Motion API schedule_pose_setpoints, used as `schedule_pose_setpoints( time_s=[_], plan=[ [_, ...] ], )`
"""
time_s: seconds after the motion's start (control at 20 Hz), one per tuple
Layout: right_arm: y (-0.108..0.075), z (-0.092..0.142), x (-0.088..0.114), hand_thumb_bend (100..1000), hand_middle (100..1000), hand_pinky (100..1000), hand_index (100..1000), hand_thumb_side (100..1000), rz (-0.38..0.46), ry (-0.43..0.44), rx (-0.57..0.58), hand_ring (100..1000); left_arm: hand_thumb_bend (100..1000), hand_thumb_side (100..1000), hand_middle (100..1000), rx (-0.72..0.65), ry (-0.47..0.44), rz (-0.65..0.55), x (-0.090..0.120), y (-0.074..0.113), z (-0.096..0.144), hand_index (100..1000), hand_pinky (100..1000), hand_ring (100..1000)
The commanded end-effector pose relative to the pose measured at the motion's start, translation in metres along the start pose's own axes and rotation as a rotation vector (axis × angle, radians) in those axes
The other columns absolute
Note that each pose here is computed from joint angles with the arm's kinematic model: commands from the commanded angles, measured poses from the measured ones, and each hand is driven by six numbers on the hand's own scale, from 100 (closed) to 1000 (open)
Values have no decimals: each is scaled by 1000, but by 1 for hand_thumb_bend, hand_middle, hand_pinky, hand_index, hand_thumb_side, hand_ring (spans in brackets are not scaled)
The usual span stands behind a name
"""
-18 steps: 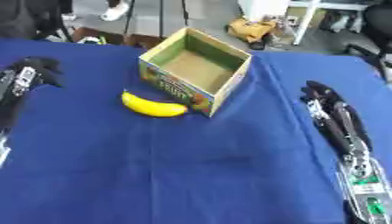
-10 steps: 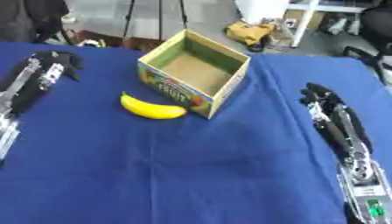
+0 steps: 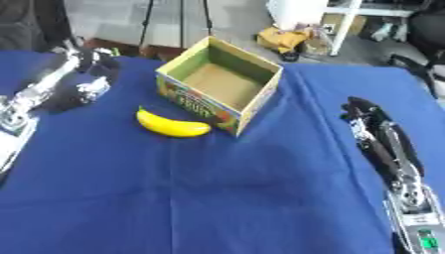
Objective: Pick up objects on the table and place them in the box.
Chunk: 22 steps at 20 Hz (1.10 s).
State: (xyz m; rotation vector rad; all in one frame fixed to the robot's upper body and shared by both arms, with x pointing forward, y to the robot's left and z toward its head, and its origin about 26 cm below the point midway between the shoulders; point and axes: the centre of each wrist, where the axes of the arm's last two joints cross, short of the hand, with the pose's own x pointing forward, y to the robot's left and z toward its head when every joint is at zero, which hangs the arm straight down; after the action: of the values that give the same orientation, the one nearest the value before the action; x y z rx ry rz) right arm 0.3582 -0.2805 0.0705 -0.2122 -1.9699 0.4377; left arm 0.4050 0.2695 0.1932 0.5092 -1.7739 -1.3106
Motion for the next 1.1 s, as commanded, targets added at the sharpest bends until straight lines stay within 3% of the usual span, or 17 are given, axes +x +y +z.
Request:
schedule_pose_setpoints(
  time_s=[0.05,0.3,0.55,1.1],
  plan=[
    [-5,-4,4,100,774,852,889,768,22,-19,10,768,703,664,582,-92,7,-100,-2,8,-10,751,679,575],
    [-3,-4,4,100,774,851,889,768,20,-20,16,768,788,621,559,-263,11,-184,-8,-7,-30,755,673,578],
    [-2,-5,4,100,774,851,889,768,18,-21,20,768,773,605,558,-387,26,-241,-13,-16,-45,759,672,582],
    [0,-4,4,100,774,851,889,768,11,-20,21,768,756,550,566,-337,30,-341,-18,-45,-57,764,689,599]
  ],
)
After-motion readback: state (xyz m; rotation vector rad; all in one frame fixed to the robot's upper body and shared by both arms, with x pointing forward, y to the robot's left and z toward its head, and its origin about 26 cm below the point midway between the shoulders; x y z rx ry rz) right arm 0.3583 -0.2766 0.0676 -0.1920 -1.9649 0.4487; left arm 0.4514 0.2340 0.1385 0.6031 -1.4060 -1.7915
